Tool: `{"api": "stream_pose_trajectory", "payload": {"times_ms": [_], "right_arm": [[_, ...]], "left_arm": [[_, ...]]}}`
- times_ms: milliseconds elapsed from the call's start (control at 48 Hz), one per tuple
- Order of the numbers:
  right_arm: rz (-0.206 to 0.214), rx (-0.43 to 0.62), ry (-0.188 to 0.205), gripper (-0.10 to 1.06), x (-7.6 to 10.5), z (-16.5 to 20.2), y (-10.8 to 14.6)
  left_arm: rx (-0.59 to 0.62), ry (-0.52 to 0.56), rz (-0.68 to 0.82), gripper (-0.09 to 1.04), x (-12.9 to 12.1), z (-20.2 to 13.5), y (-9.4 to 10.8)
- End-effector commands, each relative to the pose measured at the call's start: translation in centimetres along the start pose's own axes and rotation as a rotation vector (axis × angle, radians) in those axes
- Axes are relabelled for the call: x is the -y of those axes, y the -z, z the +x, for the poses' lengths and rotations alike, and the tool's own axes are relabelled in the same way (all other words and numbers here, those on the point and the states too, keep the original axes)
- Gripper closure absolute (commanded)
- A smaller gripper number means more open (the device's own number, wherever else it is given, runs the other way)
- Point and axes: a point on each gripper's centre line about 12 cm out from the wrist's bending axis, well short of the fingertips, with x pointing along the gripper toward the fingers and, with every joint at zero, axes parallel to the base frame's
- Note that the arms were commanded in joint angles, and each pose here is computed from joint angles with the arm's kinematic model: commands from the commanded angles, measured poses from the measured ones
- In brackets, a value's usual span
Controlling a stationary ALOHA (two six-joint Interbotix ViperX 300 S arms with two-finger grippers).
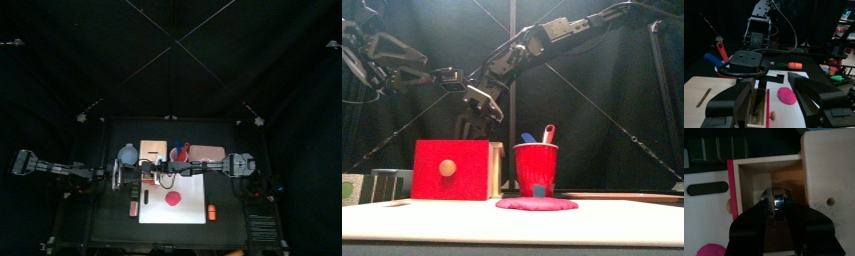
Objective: Get the cutter from the drawer then cut the dough then place the extra dough in the bowl
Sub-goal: Place the cutter on the board
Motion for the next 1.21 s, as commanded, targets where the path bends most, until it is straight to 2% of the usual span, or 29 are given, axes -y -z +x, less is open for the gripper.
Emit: {"api": "stream_pose_trajectory", "payload": {"times_ms": [21,396,542,729,979,1104,1208], "right_arm": [[0.01,0.05,0.01,0.3,0.8,-1.4,-1.5],[0.009,0.058,0.009,0.55,0.7,-1.8,-2.0],[0.004,0.069,0.007,0.56,0.3,-3.1,-2.9],[-0.01,0.115,0.0,0.56,-0.6,-6.6,-5.3],[-0.018,0.132,0.011,0.56,-0.6,-10.4,-7.2],[-0.017,0.111,0.014,0.56,-0.5,-12.2,-7.2],[-0.014,0.053,0.006,0.56,-0.8,-13.4,-6.1]], "left_arm": [[0.015,0.001,-0.002,0.05,0.1,0.2,-0.4],[0.003,-0.019,-0.025,0.05,-0.2,0.0,0.0],[-0.01,-0.019,-0.025,0.05,-0.2,0.0,0.1],[-0.033,-0.029,-0.035,0.05,-0.3,0.0,0.4],[-0.051,-0.04,-0.044,0.05,-0.5,0.0,0.6],[-0.066,-0.047,-0.048,0.05,-0.6,0.0,0.8],[-0.077,-0.058,-0.056,0.05,-0.8,-0.1,0.9]]}}
